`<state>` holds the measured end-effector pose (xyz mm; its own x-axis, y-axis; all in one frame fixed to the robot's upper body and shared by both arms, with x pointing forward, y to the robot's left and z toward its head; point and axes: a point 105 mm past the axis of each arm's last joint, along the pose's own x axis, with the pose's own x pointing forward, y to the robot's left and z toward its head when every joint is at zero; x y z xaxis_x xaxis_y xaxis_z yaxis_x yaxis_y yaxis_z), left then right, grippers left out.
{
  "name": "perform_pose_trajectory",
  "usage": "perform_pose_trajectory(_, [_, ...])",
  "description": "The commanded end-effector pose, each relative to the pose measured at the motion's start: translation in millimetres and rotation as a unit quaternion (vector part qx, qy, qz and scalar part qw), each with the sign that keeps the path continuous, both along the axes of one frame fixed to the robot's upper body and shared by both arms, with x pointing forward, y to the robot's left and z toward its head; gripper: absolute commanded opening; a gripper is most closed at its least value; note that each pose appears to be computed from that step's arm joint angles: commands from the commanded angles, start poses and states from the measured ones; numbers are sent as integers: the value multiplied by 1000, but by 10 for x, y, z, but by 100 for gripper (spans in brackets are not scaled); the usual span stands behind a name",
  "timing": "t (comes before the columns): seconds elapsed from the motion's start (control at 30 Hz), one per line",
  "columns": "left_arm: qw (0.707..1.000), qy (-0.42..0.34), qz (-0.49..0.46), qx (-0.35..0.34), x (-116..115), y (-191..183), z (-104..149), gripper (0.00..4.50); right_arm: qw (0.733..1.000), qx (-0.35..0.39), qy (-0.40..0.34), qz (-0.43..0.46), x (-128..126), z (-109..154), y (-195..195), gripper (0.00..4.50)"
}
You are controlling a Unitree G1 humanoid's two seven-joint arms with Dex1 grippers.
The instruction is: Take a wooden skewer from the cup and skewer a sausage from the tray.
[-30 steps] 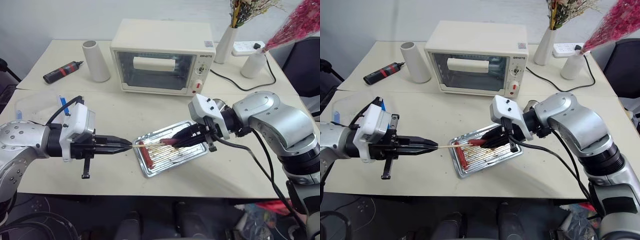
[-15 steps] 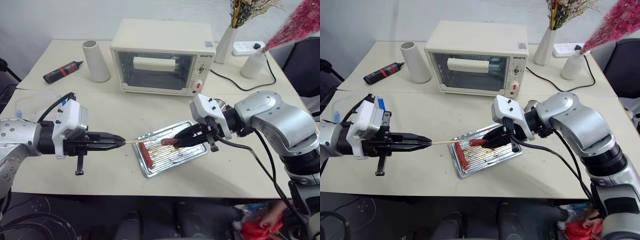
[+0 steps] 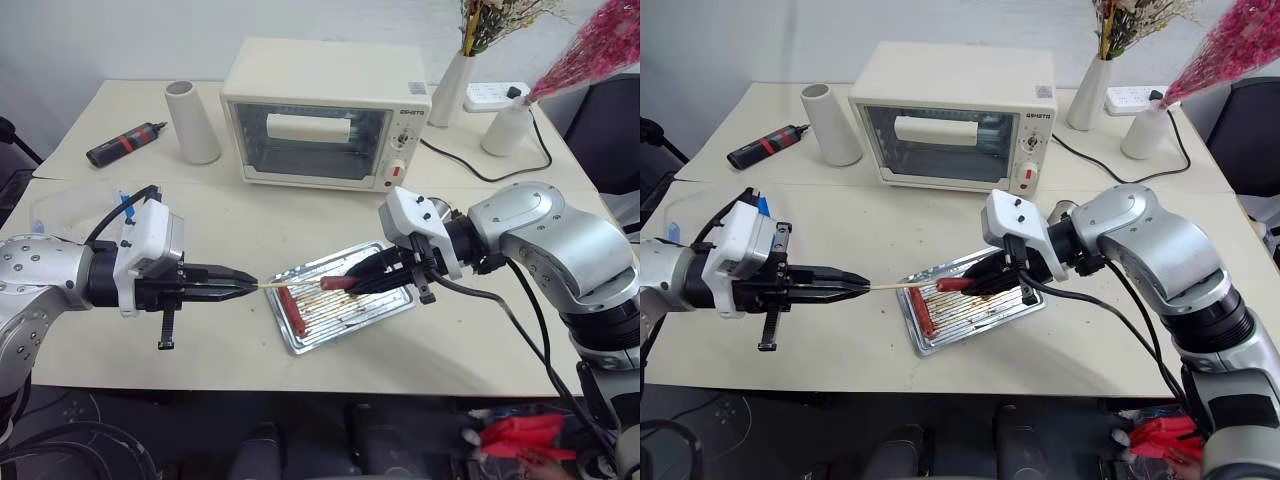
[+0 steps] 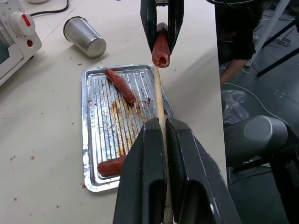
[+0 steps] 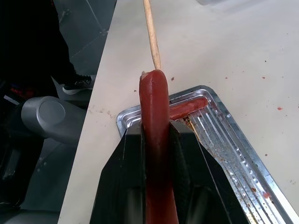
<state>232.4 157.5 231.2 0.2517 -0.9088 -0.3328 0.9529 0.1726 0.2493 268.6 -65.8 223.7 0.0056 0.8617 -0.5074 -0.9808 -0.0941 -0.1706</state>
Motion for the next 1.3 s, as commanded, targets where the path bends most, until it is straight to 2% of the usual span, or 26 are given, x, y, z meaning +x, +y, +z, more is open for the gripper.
perform_pose_trajectory(0.03, [1000, -26, -2, 3, -1, 8, 86, 0, 1000, 10, -23, 2, -14, 93, -11, 65])
perform_pose_trajectory(0.57, [1000, -29, 5, 9, 6, 56, 108, 0, 1000, -2, -27, -10, 84, 15, -86, 65])
perform_pose_trajectory(1.3, [999, -31, -6, 6, 33, -2, 120, 0, 999, 23, -28, 11, -12, 137, 69, 65])
